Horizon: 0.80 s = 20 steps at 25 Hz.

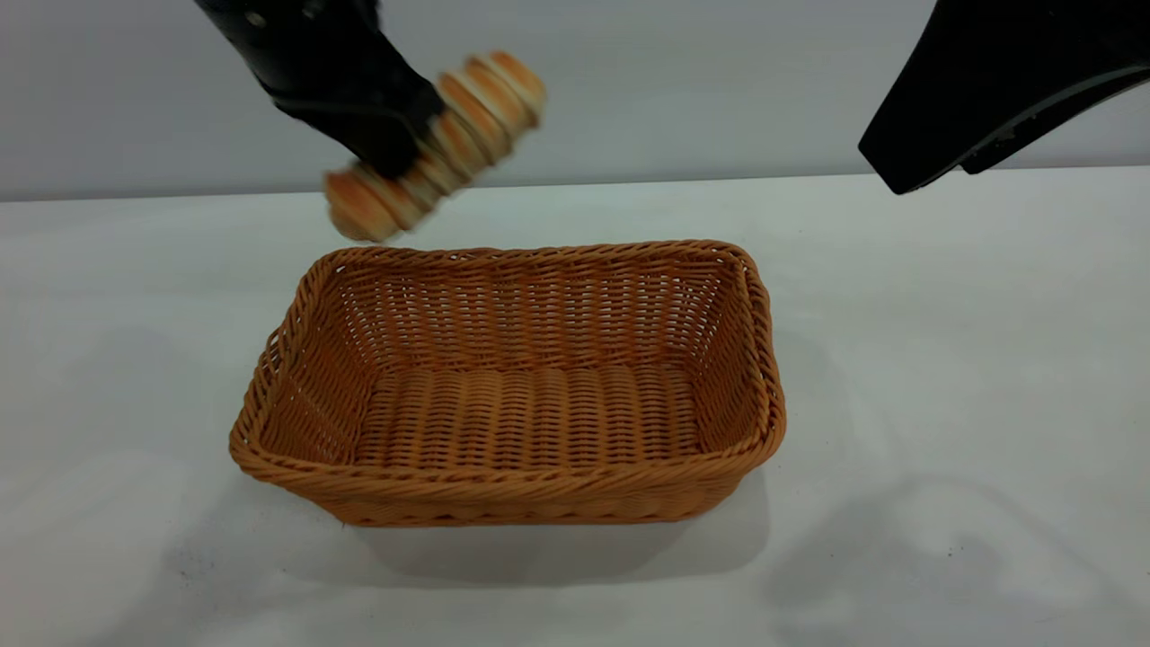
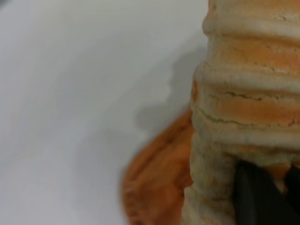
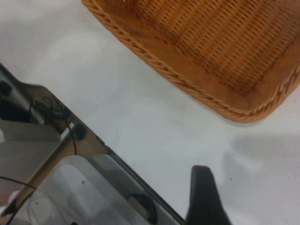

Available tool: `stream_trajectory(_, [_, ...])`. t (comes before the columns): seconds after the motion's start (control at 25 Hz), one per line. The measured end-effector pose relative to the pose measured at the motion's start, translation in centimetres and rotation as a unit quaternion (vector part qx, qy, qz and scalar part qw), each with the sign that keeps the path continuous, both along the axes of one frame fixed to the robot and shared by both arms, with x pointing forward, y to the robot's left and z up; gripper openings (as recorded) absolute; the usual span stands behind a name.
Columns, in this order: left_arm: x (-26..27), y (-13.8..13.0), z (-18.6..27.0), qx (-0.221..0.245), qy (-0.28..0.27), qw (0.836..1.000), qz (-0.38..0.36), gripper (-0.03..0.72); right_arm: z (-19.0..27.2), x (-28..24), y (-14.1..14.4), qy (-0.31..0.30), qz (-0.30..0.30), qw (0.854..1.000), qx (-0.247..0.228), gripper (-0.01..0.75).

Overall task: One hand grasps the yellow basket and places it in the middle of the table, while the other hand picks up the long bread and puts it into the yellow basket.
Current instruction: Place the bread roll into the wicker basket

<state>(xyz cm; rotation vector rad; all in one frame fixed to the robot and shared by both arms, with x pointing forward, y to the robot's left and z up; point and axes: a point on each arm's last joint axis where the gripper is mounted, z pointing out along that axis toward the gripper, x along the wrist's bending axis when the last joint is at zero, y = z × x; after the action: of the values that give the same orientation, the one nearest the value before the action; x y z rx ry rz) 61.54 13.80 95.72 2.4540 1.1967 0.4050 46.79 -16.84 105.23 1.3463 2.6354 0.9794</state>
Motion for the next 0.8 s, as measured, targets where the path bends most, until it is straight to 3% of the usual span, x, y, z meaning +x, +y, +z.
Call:
stream_trajectory(0.44, [-2.0,-3.8,-3.5,0.013,0.068,0.997,-0.039,0.067,0.0,0.0,0.0,0.000,0.000,1.000,0.002,0.548])
stream_trajectory(0.8, [-2.1,-4.3,-5.8,0.026,0.092,0.994,-0.046,0.074,0.0,0.0,0.0,0.000,0.001,1.000,0.001,0.548])
